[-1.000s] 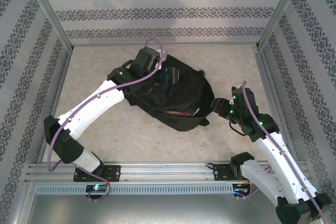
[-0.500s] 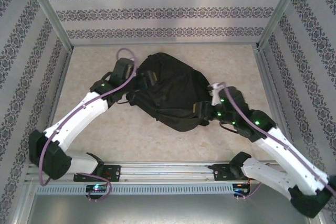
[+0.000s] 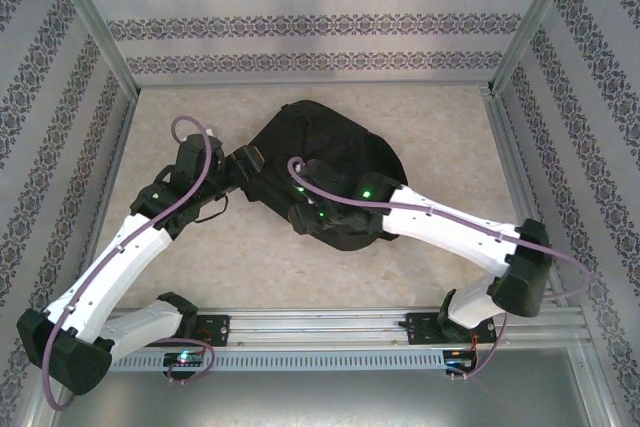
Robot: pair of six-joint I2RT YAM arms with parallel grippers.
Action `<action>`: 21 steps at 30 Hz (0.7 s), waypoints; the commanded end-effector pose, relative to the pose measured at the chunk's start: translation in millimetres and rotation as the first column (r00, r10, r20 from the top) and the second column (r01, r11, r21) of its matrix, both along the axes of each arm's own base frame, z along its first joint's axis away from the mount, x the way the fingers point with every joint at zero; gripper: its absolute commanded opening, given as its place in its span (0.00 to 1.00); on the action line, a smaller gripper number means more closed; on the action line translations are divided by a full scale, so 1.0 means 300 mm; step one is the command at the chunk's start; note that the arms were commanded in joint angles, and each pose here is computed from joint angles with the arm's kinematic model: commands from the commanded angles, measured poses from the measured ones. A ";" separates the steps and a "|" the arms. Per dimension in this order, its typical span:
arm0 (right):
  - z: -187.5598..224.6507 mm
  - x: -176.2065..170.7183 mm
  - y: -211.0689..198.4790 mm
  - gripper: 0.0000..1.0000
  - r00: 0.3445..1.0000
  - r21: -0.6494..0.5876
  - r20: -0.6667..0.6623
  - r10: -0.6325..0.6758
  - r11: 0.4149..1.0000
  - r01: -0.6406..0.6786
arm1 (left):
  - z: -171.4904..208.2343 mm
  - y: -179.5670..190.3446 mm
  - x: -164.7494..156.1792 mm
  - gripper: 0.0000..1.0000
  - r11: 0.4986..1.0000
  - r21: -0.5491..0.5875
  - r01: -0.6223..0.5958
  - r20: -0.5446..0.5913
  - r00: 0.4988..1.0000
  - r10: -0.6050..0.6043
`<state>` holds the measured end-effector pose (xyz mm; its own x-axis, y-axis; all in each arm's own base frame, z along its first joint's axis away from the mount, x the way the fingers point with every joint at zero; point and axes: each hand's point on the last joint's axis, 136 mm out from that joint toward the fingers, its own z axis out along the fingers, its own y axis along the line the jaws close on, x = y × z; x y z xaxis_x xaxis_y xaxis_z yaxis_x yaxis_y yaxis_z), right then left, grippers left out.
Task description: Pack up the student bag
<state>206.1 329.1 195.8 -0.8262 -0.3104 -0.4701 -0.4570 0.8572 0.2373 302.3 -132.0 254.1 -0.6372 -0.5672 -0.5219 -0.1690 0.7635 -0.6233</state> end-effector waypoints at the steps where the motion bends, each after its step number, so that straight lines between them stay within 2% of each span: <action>1: -0.018 0.012 0.004 0.54 0.996 -0.094 -0.020 -0.089 0.992 0.087 | -0.050 0.063 -0.050 0.69 0.998 0.040 -0.053 -0.061 0.997 0.056; 7: -0.043 0.069 0.037 0.54 0.975 -0.209 -0.039 -0.221 0.956 0.208 | -0.084 0.077 -0.075 0.72 0.998 0.021 -0.067 -0.088 0.994 0.069; 13: -0.045 0.094 0.054 0.50 0.948 -0.307 -0.023 -0.319 0.904 0.297 | -0.110 0.082 -0.091 0.72 0.997 0.010 -0.080 -0.105 0.991 0.080; 17: -0.067 0.091 0.039 0.49 0.916 -0.326 -0.045 -0.398 0.873 0.363 | -0.119 0.085 -0.101 0.72 0.996 0.009 -0.084 -0.111 0.990 0.085; 21: -0.113 0.073 0.045 0.48 0.906 -0.319 -0.068 -0.418 0.870 0.377 | -0.131 0.072 -0.107 0.72 0.997 -0.010 -0.071 -0.114 0.991 0.069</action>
<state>236.9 352.8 171.3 -0.9476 -0.0879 -0.3071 -0.0991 0.9949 0.0210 275.9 -111.6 222.4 -0.6438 -0.6074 -0.4654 -0.2708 0.7497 -0.6038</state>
